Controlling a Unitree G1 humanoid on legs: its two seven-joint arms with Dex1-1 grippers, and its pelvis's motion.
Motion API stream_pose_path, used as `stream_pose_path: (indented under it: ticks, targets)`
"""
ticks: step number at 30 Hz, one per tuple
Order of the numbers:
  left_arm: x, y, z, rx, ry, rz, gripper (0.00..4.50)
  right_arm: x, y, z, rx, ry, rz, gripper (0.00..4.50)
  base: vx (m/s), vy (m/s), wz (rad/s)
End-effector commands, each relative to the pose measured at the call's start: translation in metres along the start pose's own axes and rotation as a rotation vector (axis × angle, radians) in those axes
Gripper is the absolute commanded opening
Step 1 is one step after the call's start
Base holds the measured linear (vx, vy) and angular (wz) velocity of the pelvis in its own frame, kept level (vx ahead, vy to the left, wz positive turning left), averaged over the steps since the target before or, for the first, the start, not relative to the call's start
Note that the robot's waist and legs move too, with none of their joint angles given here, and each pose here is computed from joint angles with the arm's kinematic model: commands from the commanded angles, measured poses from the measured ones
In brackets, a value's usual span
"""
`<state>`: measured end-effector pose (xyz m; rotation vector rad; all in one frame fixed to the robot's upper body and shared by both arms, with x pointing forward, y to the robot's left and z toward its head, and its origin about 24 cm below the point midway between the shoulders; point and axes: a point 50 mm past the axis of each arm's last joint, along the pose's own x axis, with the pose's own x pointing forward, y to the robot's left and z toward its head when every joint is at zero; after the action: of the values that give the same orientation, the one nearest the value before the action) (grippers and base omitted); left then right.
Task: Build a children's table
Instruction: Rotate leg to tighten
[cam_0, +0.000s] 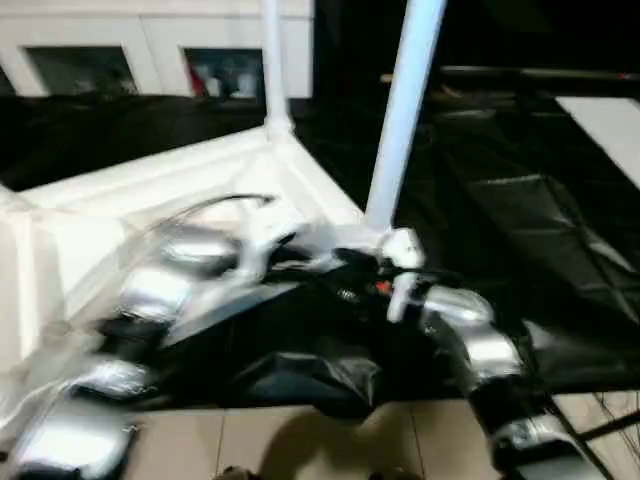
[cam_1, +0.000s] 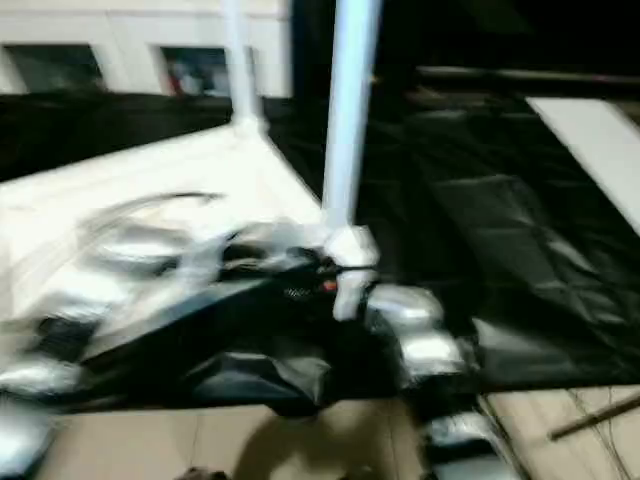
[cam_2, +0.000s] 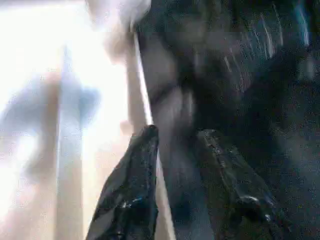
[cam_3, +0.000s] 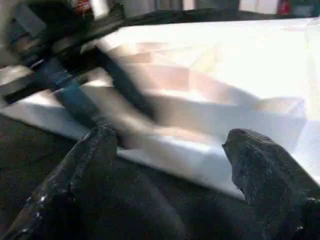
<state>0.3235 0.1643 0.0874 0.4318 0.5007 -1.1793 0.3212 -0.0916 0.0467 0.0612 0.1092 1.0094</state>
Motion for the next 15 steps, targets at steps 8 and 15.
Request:
stream_pose_path:
  ticks: [8,15]
  targets:
    - [-0.018,-0.026,-0.015,-0.014,0.131,-0.049,2.52,0.038,-0.007,0.02,0.024,-0.048,-0.152,3.79,0.0,0.0,0.0]
    - [-0.02,-0.026,-0.025,-0.035,0.199,0.05,2.92,0.05,-0.015,0.026,0.16,-0.119,-0.388,3.79,0.0,0.0,0.0]
